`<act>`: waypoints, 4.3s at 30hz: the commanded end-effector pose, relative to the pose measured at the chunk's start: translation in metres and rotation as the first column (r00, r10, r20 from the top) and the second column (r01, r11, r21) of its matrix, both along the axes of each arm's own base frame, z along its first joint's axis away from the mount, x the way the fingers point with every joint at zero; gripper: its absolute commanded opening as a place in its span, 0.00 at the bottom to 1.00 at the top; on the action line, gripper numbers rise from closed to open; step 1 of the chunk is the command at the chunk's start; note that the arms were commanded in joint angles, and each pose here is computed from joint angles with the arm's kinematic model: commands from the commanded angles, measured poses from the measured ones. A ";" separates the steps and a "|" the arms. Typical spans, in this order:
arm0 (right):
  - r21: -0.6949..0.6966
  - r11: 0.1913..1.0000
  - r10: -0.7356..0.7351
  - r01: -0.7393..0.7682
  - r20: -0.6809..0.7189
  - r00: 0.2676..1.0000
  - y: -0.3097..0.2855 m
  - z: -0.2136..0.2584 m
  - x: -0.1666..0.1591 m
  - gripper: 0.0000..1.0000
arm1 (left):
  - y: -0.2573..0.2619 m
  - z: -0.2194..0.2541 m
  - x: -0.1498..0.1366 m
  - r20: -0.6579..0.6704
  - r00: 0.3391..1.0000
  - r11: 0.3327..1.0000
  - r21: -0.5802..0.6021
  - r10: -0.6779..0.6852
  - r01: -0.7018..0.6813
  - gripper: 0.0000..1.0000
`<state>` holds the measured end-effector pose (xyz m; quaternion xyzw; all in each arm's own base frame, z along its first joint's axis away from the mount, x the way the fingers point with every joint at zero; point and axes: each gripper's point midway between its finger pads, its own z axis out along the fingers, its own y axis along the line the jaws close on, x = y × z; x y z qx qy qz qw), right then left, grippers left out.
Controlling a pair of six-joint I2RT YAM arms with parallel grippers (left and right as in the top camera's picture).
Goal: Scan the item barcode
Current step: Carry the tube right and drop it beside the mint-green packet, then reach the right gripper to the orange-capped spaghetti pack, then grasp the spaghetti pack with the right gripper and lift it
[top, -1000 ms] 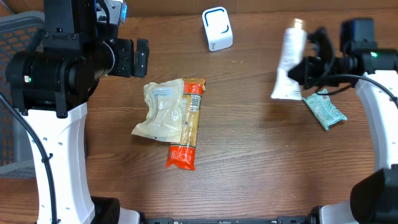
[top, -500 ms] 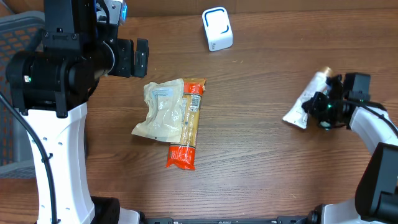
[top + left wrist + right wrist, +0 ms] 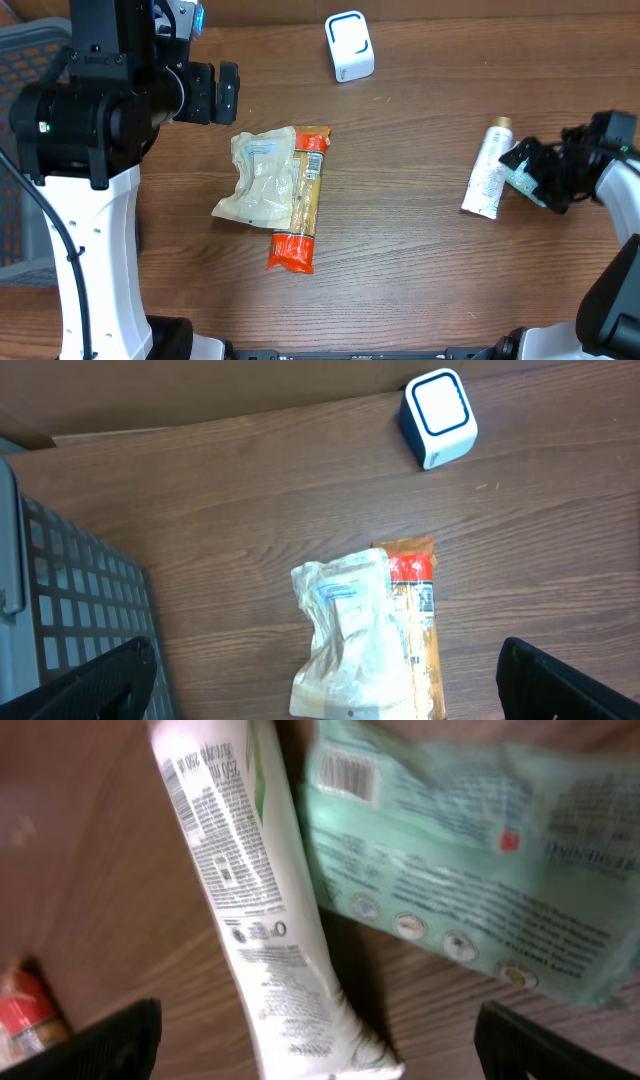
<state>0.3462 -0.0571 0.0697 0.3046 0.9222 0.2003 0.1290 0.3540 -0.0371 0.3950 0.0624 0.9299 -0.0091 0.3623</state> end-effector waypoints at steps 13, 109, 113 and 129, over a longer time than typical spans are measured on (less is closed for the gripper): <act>0.138 0.896 0.356 -0.421 0.342 0.870 0.145 0.116 0.052 1.00 | 0.000 -0.001 0.002 -0.002 1.000 1.000 -0.003 0.005 -0.005 1.00; 0.133 0.364 0.927 -0.922 -0.147 0.345 0.289 0.038 -0.048 0.80 | 0.000 -0.001 0.002 -0.002 1.000 1.000 -0.003 0.005 -0.005 0.99; 0.228 0.319 0.946 -0.920 -0.136 0.294 0.291 0.014 -0.074 0.85 | 0.000 -0.001 0.002 -0.002 1.000 1.000 -0.003 0.005 -0.005 1.00; 0.214 0.387 0.915 -0.897 -0.212 0.344 0.277 -0.060 -0.096 0.72 | 0.000 -0.001 0.002 -0.002 1.000 1.000 -0.003 0.005 -0.005 0.99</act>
